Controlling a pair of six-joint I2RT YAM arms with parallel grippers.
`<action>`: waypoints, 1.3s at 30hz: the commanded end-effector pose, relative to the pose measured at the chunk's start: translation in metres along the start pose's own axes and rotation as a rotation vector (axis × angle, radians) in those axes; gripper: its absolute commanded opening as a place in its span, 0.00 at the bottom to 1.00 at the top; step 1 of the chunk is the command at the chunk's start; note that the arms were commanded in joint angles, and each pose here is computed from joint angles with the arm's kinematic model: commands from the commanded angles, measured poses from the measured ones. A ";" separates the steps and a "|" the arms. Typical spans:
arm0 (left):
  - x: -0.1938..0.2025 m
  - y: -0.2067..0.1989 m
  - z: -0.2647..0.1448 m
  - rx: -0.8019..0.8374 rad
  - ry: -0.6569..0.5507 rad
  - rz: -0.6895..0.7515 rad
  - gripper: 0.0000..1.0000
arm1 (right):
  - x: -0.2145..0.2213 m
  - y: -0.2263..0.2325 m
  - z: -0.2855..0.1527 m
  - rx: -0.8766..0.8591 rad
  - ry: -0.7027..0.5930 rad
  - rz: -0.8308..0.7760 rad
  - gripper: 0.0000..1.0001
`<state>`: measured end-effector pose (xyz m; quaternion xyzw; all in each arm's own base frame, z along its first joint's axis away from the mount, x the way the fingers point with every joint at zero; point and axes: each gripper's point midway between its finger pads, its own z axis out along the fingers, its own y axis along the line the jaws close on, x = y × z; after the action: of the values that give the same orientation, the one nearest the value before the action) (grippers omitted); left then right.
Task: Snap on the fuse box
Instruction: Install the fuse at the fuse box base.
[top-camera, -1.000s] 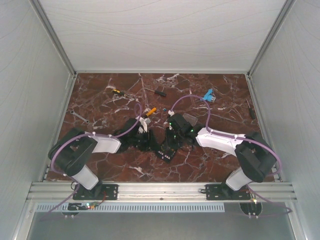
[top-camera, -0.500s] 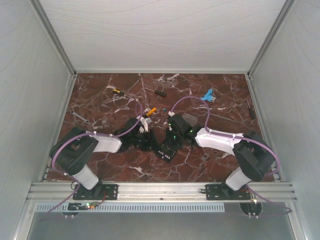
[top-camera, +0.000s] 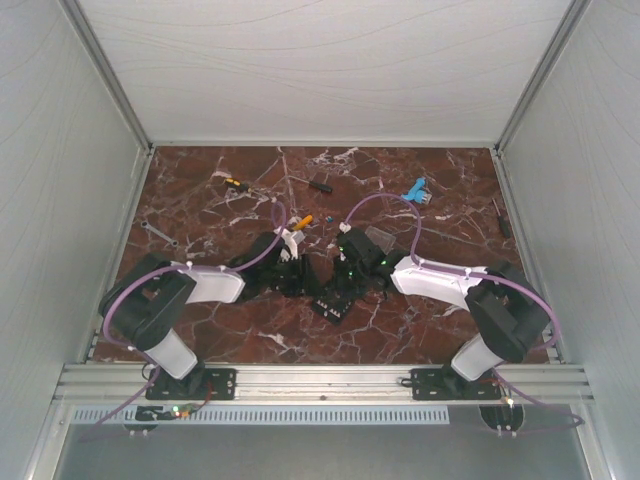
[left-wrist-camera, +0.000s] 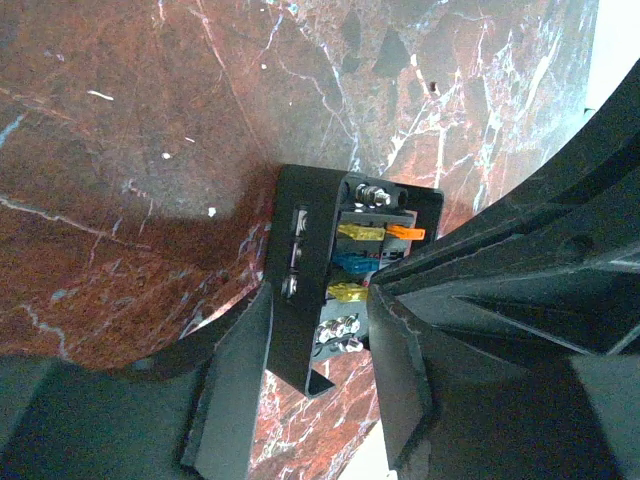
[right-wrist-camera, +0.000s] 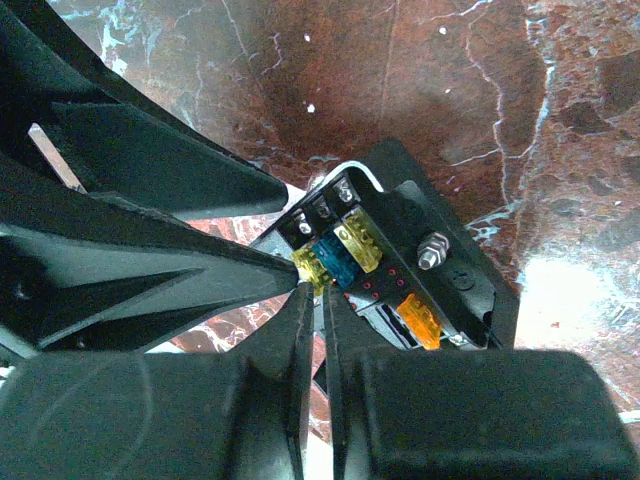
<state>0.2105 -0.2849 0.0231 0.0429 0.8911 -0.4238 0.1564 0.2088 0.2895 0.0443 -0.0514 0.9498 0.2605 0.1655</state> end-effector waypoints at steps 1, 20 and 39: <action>-0.016 -0.014 0.004 0.027 -0.034 0.043 0.44 | 0.000 -0.008 0.003 0.021 -0.011 0.016 0.02; 0.005 0.008 0.012 -0.079 0.027 0.059 0.40 | 0.041 -0.076 0.012 0.264 0.129 -0.014 0.00; 0.013 -0.003 0.005 -0.023 0.017 0.042 0.40 | 0.058 -0.150 -0.003 0.550 0.195 -0.056 0.00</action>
<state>0.2142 -0.2909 0.0182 0.0578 0.8973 -0.4002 0.1773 0.2052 0.2771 0.0278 -0.0471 0.9568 0.2541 0.1330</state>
